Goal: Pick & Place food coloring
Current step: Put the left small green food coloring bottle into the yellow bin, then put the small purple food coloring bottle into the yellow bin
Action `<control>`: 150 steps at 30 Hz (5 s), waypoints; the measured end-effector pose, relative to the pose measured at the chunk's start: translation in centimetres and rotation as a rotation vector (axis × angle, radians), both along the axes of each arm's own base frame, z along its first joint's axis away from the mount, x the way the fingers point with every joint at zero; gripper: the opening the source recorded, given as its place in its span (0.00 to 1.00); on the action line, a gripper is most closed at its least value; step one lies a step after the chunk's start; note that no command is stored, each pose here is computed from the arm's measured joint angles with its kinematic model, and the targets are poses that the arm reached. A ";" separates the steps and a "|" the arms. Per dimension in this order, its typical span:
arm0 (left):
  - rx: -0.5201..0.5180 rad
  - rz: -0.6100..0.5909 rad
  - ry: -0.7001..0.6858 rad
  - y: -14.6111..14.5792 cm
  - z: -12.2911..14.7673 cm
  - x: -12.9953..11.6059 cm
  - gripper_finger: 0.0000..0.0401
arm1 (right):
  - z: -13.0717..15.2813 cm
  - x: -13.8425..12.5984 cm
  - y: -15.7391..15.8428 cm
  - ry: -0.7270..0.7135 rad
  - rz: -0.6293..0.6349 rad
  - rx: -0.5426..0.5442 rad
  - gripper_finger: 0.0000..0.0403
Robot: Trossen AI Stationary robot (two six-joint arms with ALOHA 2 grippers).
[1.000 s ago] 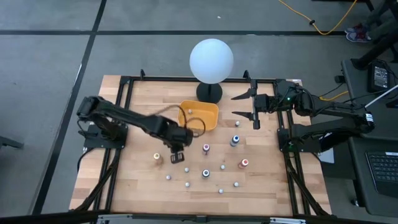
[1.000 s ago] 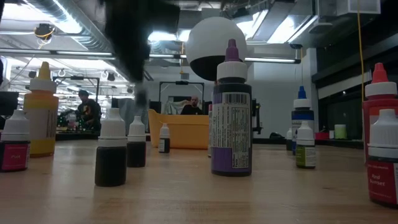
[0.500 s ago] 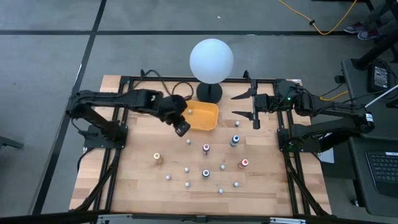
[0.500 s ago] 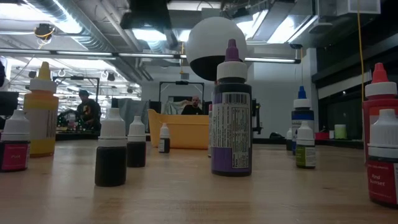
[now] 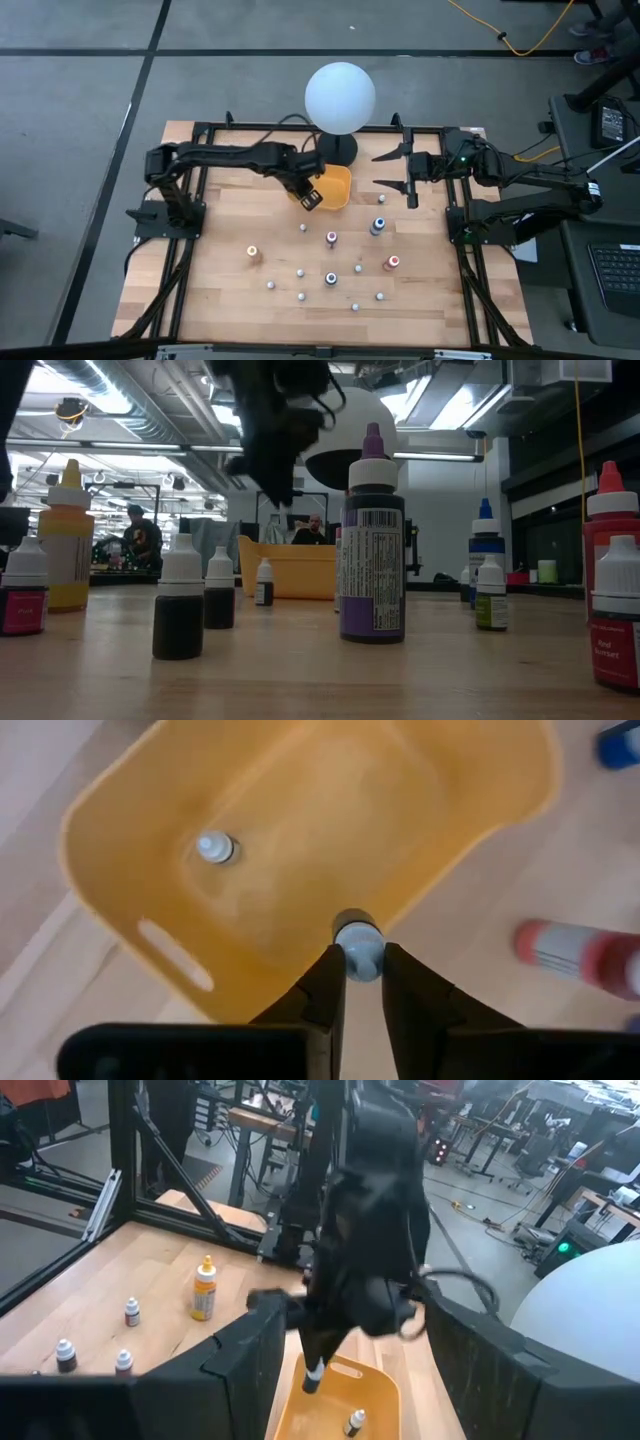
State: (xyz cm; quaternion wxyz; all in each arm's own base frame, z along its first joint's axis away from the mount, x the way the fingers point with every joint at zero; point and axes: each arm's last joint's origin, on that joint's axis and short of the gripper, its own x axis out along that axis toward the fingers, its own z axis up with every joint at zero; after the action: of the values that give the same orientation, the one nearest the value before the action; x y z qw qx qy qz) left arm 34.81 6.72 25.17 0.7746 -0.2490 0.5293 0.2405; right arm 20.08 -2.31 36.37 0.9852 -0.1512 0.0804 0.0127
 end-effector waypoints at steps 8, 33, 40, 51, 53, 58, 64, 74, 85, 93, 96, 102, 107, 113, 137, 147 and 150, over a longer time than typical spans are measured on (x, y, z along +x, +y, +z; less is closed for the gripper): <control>0.035 0.014 0.083 1.4 -3.1 1.2 0.12 | -0.4 -0.1 0.0 0.044 0.000 0.006 0.60; 0.085 -0.002 0.160 2.8 -5.9 1.8 0.12 | -0.5 -0.1 0.0 0.050 0.003 -0.013 0.60; 0.125 0.006 0.179 3.0 -5.9 1.8 0.12 | -0.7 -0.1 0.0 0.070 0.002 -0.008 0.60; 0.126 -0.003 0.197 3.2 -6.4 1.4 0.12 | -0.7 -0.2 0.0 0.072 0.002 -0.008 0.60; 0.119 -0.005 0.217 3.1 -6.8 1.1 0.12 | -0.7 -0.2 0.0 0.073 0.002 -0.008 0.60; 0.120 -0.005 0.218 3.0 -7.0 1.0 0.12 | -0.7 -0.2 0.0 0.073 0.002 -0.008 0.60; 0.127 -0.008 0.168 3.2 -6.9 1.5 0.12 | -0.7 -0.2 0.0 0.072 0.002 -0.007 0.60; 0.129 0.001 0.178 3.5 -6.9 1.3 0.12 | -0.7 -0.2 0.0 0.073 0.002 -0.005 0.60; 0.125 0.008 0.177 3.8 -6.9 1.2 0.23 | -0.7 -0.2 0.0 0.073 0.002 -0.005 0.60; 0.125 0.008 0.174 3.8 -6.8 1.2 0.27 | -0.7 -0.2 0.0 0.074 0.002 -0.005 0.60; 0.131 0.005 0.170 3.7 -6.1 1.4 0.27 | -0.7 -0.2 0.0 0.074 0.002 -0.005 0.60; 0.176 -0.038 0.196 3.5 -3.6 1.9 0.27 | -0.7 -0.2 0.0 0.074 0.002 -0.005 0.60; 0.205 -0.080 0.267 2.8 -0.4 1.8 0.27 | -0.7 -0.2 0.0 0.074 0.002 -0.005 0.60; 0.220 -0.179 0.247 -1.7 5.1 0.5 0.26 | -0.7 -0.2 0.0 0.075 0.002 -0.004 0.60; 0.178 -0.343 -0.196 -12.0 7.2 -6.1 0.31 | -0.7 -0.1 0.0 0.071 -0.008 0.003 0.60; 0.003 -0.085 -0.127 -10.9 0.6 -3.5 0.46 | -0.8 -0.2 0.0 0.081 -0.023 0.067 0.60; -0.031 -0.062 -0.080 -11.1 -1.1 -2.5 0.47 | -0.8 -0.2 0.0 0.088 -0.023 0.068 0.60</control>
State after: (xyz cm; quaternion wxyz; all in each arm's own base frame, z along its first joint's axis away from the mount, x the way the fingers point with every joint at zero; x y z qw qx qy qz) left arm 32.27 -4.42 24.03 0.7984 -0.2538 0.5088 0.1980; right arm 19.90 -2.34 35.53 0.9853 -0.1160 0.1247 0.0106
